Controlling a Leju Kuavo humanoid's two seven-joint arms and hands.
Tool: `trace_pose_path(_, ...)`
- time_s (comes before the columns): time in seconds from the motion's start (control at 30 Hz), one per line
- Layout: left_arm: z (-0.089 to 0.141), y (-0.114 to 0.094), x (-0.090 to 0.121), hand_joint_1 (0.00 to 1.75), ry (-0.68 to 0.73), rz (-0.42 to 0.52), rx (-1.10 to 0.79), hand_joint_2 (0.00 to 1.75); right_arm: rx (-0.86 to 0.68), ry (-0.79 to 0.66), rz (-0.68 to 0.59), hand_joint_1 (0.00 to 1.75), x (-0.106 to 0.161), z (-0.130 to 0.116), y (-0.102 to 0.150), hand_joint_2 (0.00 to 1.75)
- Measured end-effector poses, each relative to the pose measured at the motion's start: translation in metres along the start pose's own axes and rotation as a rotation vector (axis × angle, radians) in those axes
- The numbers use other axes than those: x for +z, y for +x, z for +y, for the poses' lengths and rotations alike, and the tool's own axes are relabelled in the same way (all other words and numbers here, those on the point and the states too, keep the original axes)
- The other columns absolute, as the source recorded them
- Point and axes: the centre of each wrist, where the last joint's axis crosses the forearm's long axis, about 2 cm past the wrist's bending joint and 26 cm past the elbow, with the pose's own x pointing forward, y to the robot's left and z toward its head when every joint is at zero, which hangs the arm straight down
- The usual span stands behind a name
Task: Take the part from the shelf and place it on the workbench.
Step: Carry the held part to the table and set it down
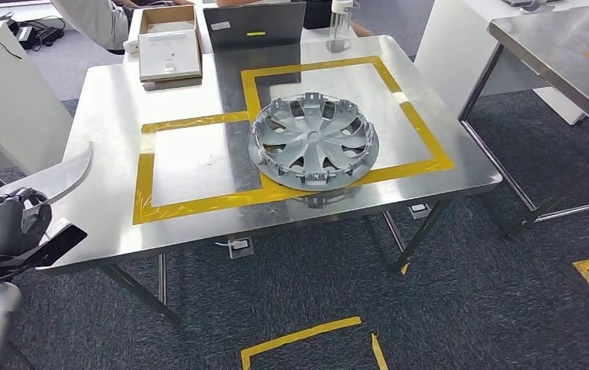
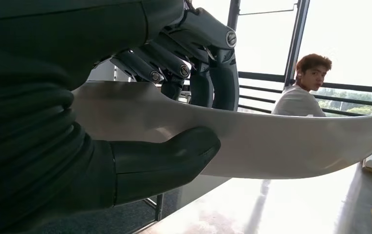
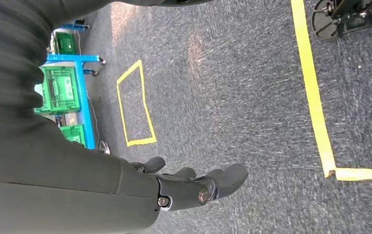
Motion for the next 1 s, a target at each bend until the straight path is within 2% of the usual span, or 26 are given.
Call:
trace_pose_path(0.1, -0.003, -0.011, 0.012, 1.59, 0.036, -0.017, 0.061, 1.75, 0.022, 0.002, -0.009, 0.0, 0.0, 0.0, 0.001, 1.75)
trace_pose_path(0.27, -0.008, -0.021, 0.03, 1.59, 0.072, 0.02, 0.154, 1.75, 0.054, 0.004, -0.023, 0.0, 0.0, -0.001, 0.002, 1.75)
trace_pose_path(0.43, -0.014, -0.01, 0.02, 1.59, 0.052, -0.021, 0.171, 1.75, 0.066, 0.006, -0.033, 0.0, 0.001, -0.001, 0.005, 1.75)
trace_pose_path(0.57, -0.024, 0.016, 0.001, 1.59, 0.003, -0.122, 0.164, 1.75, 0.073, 0.003, -0.037, 0.0, 0.001, -0.001, 0.006, 1.75)
trace_pose_path(0.77, -0.044, 0.074, -0.029, 1.59, -0.081, -0.274, 0.142, 1.75, 0.074, 0.002, -0.039, 0.0, 0.001, -0.001, 0.007, 1.75)
trace_pose_path(1.0, -0.049, 0.123, -0.063, 1.59, -0.119, -0.356, 0.127, 1.75, 0.072, 0.0, -0.039, 0.0, 0.001, -0.001, 0.007, 1.75)
